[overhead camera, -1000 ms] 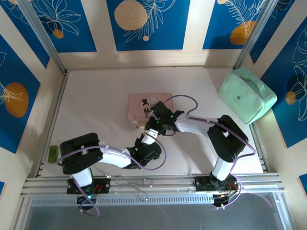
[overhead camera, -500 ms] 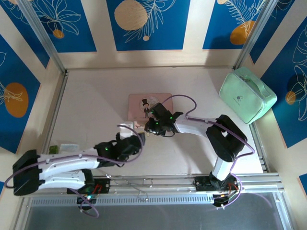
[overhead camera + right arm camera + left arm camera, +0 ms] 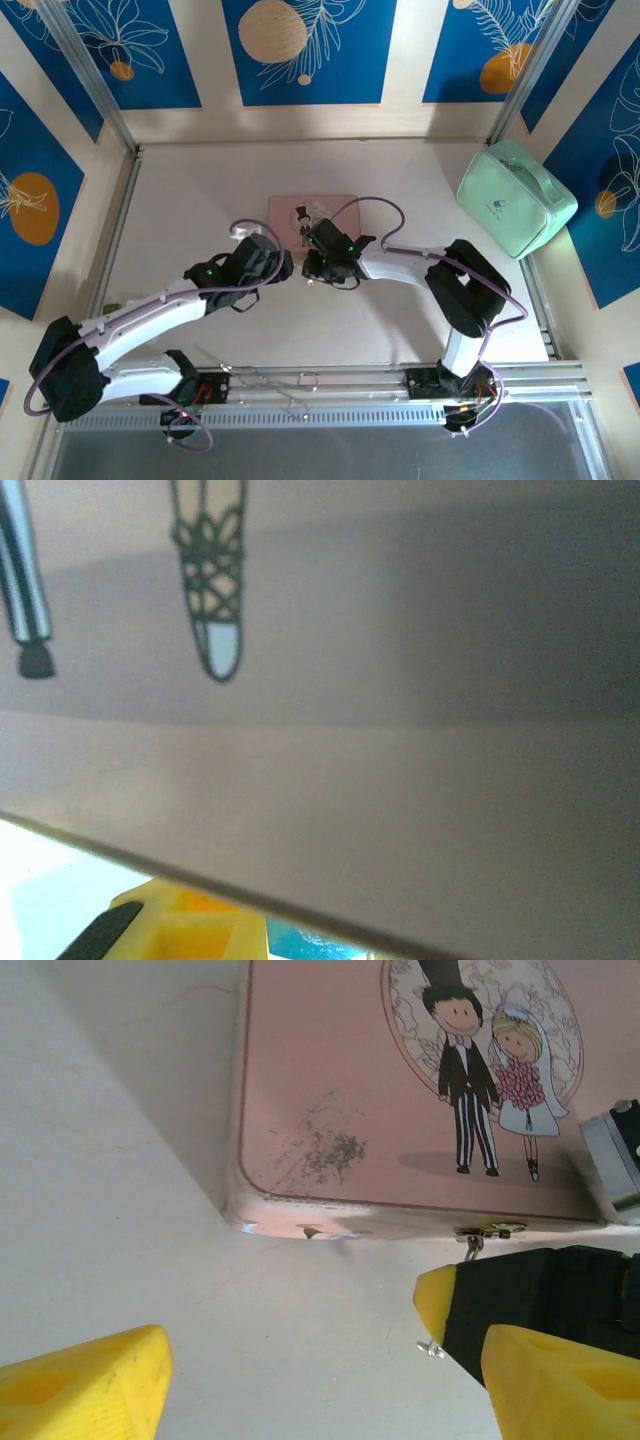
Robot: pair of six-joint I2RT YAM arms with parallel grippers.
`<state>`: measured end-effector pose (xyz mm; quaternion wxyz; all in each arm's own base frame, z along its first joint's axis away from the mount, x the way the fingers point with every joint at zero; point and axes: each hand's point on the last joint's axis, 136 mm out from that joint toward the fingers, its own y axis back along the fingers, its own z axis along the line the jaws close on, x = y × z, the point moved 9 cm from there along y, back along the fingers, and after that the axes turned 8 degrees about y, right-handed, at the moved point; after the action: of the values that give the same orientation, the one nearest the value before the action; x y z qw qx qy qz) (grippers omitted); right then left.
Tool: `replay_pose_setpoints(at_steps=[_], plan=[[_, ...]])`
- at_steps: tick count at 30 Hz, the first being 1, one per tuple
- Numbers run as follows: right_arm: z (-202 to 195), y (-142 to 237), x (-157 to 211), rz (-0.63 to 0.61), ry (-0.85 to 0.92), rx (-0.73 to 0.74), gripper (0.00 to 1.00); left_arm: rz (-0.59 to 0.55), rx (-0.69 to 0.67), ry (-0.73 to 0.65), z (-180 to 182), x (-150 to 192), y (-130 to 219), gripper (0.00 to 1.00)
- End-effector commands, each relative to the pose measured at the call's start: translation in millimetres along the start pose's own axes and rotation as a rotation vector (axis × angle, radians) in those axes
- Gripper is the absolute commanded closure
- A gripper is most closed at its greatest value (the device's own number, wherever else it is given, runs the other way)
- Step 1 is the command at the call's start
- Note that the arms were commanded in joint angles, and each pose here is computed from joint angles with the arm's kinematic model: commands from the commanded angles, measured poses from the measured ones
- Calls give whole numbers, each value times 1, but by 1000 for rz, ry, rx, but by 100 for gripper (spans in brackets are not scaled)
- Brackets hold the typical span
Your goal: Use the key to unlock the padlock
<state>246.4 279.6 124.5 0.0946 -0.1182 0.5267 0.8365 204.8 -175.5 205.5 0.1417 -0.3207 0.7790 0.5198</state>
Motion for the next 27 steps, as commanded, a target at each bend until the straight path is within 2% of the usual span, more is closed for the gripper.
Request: replay_pose_setpoints(at_steps=[1,6,13,27], plan=[[-9,-9,14,74,26,74,95,59,29,22,-3,-10,-7,20],[-8,-9,16,63,54,74,94,60,51,89,-1,-19,-19,22],[-6,-7,16,33,88,55,93,103,62,158,7,-26,-39,32],[-6,-9,11,28,95,99,90,123,30,181,18,-26,-51,34]])
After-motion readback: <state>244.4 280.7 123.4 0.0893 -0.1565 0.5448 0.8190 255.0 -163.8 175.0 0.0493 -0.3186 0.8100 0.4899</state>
